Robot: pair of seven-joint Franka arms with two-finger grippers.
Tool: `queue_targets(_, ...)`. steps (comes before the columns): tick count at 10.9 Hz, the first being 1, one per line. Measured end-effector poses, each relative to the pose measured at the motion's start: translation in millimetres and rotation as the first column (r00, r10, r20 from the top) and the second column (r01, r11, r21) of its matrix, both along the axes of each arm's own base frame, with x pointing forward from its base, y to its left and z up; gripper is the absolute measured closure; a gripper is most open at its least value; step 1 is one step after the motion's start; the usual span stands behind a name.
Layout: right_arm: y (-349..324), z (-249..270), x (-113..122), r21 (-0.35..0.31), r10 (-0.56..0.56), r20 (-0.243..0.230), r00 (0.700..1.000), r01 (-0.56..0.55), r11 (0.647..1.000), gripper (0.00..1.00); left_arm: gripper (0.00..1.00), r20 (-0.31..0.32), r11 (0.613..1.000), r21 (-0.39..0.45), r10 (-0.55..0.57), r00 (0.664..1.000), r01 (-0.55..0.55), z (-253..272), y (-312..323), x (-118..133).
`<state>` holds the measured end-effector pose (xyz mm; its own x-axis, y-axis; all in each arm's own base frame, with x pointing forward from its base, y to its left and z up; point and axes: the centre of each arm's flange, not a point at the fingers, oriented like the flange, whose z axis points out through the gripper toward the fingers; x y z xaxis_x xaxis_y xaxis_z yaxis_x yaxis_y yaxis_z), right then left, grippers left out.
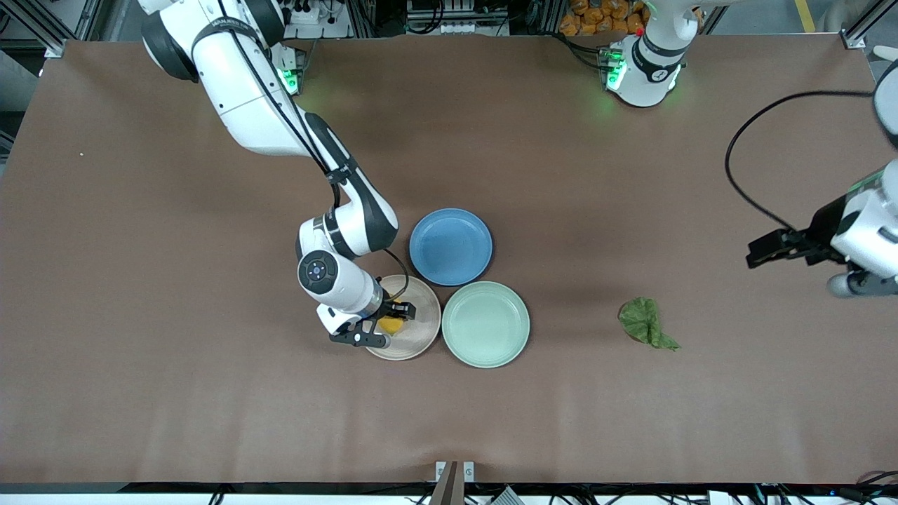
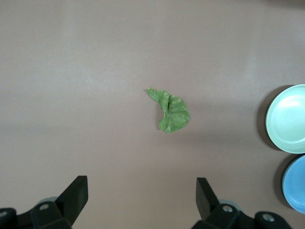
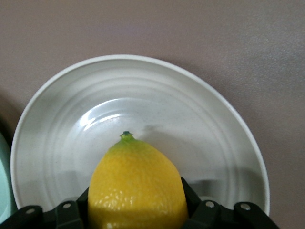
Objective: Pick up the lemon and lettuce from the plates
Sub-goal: 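Grasp the yellow lemon on the cream plate with the right gripper, then carry the lemon away from the plates and lower it to the table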
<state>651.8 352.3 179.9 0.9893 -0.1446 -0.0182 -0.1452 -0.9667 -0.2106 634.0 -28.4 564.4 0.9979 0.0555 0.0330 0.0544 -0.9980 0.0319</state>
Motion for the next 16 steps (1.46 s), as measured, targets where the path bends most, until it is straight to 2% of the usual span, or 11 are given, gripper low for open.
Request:
queue_targets(4,-5.4,-0.3,2.5,-0.003,-0.002,-0.008,1.0,0.002,1.0,0.34,0.0,0.018,1.0,0.021,-0.004,1.0,0.004,62.4,4.0,-39.7)
queue_targets(7,-15.4,10.8,10.4,-0.014,0.001,-0.068,0.998,-0.002,1.0,0.34,0.0,0.034,0.998,0.034,-0.055,0.998,0.054,89.2,-10.5,-61.5)
queue_targets(11,-43.3,47.8,33.7,-0.025,-0.005,-0.14,0.99,0.002,1.0,0.34,0.0,0.031,0.997,0.038,-0.064,0.997,0.063,78.9,-15.5,-74.2)
queue_targets(14,-79.2,61.9,43.9,-0.053,0.058,-0.197,0.979,-0.07,0.996,0.34,0.0,0.04,0.997,0.041,-0.063,0.997,0.061,75.4,-14.9,-81.9)
queue_targets(16,-119.9,77.5,50.3,-0.112,0.121,-0.235,0.964,-0.151,0.982,0.34,0.0,0.049,0.997,0.041,-0.062,0.997,0.06,79.6,-14.5,-83.8)
